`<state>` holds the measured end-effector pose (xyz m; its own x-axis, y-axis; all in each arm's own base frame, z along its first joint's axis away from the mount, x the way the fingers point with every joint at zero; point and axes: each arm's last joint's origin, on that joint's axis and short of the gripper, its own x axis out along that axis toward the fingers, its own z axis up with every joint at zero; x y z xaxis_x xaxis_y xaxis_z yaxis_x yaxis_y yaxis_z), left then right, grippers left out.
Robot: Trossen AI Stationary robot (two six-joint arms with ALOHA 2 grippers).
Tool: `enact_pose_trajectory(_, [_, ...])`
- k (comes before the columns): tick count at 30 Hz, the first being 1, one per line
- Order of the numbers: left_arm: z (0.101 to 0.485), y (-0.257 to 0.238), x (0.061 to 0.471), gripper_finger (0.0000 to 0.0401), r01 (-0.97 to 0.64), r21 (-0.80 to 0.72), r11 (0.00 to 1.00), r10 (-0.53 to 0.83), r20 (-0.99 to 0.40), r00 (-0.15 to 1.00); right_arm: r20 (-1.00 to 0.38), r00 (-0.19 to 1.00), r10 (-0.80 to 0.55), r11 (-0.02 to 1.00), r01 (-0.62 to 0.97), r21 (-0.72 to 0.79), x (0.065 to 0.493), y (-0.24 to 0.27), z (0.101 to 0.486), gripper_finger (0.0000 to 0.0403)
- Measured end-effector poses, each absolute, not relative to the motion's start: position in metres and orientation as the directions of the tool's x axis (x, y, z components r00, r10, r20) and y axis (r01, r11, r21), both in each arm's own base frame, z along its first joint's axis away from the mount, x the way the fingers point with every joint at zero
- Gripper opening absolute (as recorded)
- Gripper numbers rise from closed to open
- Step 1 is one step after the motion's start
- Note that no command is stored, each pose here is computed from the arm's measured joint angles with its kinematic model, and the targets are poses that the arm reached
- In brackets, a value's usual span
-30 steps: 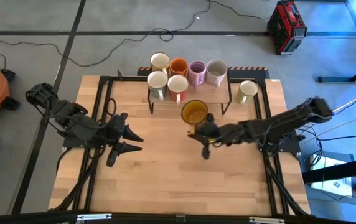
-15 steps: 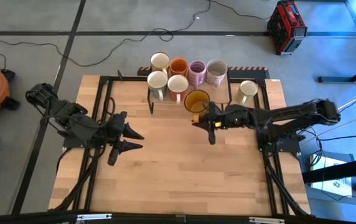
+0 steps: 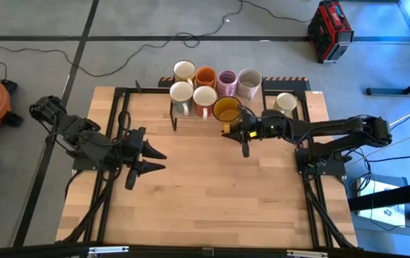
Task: Place coffee mugs
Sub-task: Put the yellow mug on the shelf
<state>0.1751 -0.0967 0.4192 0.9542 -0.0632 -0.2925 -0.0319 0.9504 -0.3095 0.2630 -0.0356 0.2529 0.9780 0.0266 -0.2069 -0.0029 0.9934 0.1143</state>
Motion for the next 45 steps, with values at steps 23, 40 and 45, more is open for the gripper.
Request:
enact_pose_trajectory(23, [0.419,-0.096,0.175,0.0141,-0.055,-0.306,0.95,-0.037,-0.289,0.957,-0.157,0.987,0.01,0.992,0.01,0.129,0.254,-0.051,0.235,0.0018])
enact_pose_trajectory(40, [0.42,-0.096,0.176,0.0141,-0.061,-0.308,0.949,-0.029,-0.281,0.959,-0.169,0.985,0.016,0.992,0.006,0.129,0.259,-0.061,0.227,0.0018])
enact_pose_trajectory(45, [0.42,-0.096,0.176,0.0141,-0.061,-0.309,0.949,-0.03,-0.279,0.96,-0.167,0.986,0.007,0.989,0.017,0.145,0.258,-0.065,0.227,0.0018])
